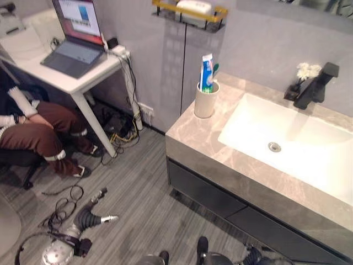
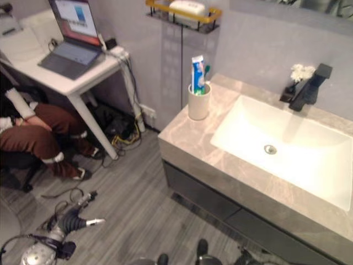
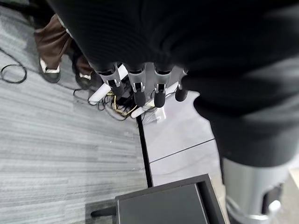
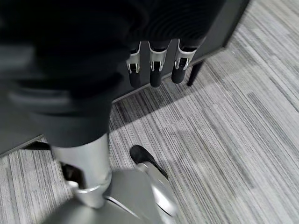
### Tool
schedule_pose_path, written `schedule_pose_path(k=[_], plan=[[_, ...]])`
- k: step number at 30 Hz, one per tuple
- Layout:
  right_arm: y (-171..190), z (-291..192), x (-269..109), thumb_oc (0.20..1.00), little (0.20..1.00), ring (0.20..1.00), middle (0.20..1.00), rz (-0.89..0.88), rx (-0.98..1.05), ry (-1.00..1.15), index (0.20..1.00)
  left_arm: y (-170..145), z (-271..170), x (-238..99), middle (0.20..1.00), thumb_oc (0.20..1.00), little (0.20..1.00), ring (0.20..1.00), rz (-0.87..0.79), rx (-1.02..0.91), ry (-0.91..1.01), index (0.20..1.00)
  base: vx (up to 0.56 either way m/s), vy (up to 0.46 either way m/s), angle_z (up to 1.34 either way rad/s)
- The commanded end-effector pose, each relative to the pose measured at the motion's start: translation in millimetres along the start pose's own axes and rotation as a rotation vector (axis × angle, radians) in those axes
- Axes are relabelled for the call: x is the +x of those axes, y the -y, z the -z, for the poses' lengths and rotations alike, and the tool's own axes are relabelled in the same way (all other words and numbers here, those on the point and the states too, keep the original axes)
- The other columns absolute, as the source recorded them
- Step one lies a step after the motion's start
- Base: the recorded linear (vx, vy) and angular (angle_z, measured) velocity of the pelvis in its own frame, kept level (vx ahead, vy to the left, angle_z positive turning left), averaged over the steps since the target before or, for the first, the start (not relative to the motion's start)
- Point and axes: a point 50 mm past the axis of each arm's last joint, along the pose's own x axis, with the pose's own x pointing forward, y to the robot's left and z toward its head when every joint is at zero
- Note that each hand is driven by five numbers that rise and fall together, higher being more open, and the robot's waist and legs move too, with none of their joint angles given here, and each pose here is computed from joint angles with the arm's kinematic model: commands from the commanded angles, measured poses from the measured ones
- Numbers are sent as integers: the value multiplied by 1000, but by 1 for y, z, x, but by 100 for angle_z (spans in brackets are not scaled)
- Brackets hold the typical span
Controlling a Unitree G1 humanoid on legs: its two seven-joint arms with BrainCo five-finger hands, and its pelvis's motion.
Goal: Put brush and paste in cup on sink, flatten towel.
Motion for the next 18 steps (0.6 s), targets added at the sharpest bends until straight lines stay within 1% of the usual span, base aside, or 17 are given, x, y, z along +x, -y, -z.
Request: schedule_pose_path(k=[1,5,8,12,15,18], plan=[[2,-13,3,1000,1000,1000,1000,37,-2,32,1000,-14,-42,14,1000,1000,1000,1000,-55,-33,211,1000,-56,34,134],[-5,1,0,1000,1000,1000,1000,27,25,-27,1000,-10,-53,22,1000,1000,1000,1000,-52,-65,260,1000,-9,66,51],[-14,18,-3,1000,1000,1000,1000,-3,10,-102,1000,-16,-58,18,1000,1000,1000,1000,-51,-70,286,1000,10,105,-21],[-22,34,-8,1000,1000,1000,1000,-47,-1,-172,1000,-19,-62,19,1000,1000,1000,1000,-60,-209,307,1000,-26,141,-24],[-26,38,-10,1000,1000,1000,1000,-67,29,-186,1000,-26,-71,19,1000,1000,1000,1000,-69,-284,355,1000,-31,145,-30],[-27,38,-10,1000,1000,1000,1000,-67,35,-188,1000,-28,-72,19,1000,1000,1000,1000,-71,-303,366,1000,-11,85,-23]])
